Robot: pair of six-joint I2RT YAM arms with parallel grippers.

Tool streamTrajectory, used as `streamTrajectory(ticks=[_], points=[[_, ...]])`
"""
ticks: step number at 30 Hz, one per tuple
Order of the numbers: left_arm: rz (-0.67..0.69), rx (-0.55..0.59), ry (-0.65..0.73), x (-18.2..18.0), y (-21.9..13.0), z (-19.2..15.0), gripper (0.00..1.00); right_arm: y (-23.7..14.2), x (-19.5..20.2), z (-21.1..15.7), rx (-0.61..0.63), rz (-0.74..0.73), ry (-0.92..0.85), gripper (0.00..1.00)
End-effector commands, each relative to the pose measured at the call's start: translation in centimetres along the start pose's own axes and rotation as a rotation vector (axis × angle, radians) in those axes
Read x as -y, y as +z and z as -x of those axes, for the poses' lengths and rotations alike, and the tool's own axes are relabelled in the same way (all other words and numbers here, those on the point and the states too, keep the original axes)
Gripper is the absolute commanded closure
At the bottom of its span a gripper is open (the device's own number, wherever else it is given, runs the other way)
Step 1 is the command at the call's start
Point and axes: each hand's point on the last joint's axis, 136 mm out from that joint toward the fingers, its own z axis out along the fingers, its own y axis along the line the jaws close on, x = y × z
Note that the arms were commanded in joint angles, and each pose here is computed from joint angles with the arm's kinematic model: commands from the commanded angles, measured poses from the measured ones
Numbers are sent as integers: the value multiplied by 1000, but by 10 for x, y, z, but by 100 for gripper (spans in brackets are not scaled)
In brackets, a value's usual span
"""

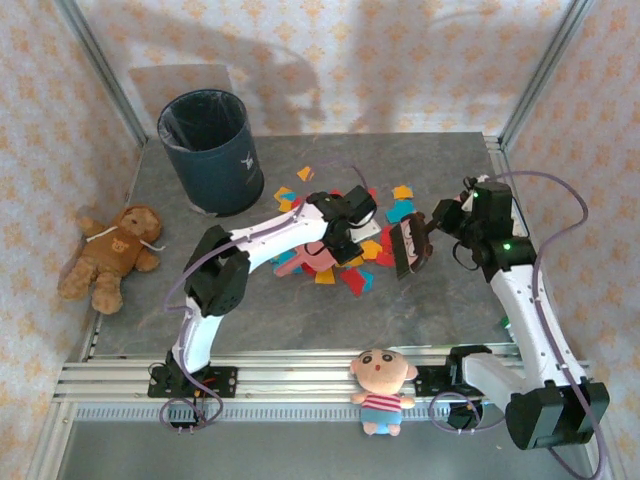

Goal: Sweep away the paper scraps from the table

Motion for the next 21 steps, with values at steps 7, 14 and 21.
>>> streamTrajectory(ticks=[7,14,21], points=[[-58,-46,73,11,13,10,96,-16,12,6,52,-65,-31,100],[-103,-46,65,18,19,14,84,-19,12,4,49,-65,-34,100],[-125,-3,68,23,-2,20,73,-16,11,3,47,-54,-28,100]])
